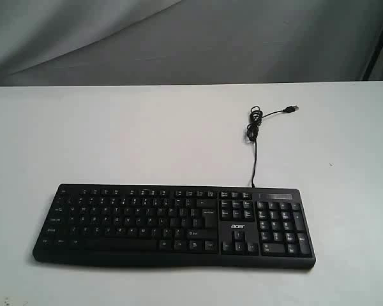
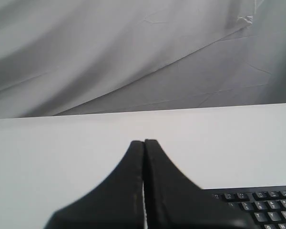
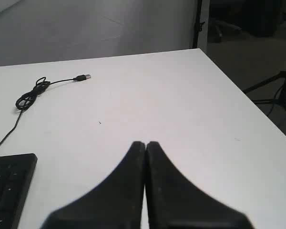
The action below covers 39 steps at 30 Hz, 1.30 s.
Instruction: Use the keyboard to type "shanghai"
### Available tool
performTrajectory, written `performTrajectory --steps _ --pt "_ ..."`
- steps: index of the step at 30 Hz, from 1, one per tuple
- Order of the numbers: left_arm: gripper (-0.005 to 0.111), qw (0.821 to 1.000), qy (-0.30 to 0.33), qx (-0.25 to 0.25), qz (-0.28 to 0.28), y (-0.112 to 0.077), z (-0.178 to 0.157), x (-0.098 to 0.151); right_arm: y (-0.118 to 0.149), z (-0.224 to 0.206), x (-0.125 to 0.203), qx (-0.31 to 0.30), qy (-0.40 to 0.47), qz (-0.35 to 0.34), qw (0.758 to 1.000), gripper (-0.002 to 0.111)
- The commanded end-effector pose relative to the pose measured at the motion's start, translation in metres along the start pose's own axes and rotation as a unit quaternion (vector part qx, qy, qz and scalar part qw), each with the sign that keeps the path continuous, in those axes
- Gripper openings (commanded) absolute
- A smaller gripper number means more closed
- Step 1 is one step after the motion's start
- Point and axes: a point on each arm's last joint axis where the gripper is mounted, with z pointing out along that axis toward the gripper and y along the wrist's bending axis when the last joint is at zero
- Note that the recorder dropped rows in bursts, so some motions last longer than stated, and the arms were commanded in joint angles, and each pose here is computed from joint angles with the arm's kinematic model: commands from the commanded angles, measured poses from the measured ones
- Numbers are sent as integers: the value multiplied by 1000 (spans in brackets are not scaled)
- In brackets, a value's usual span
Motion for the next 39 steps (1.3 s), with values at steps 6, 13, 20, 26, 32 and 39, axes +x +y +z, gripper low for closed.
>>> performTrajectory --steps 6,13,20,26,32,39 --pt "0 1000 -3 3 -2 0 0 0 -1 0 1 6 -1 -4 1000 0" --pt "0 1000 -3 3 -2 0 0 0 -1 0 1 6 -1 -6 1000 0" --pt "0 1000 -3 3 -2 0 0 0 0 -7 -33 4 -193 -3 981 0" --pt "0 1000 -3 3 -2 0 0 0 0 -14 -48 3 -280 3 960 0" --pt "0 1000 -3 3 -2 0 0 0 -2 -37 -73 -52 -451 124 883 0" --pt "0 1000 -3 3 -2 0 0 0 19 -25 -176 -147 -336 131 921 0"
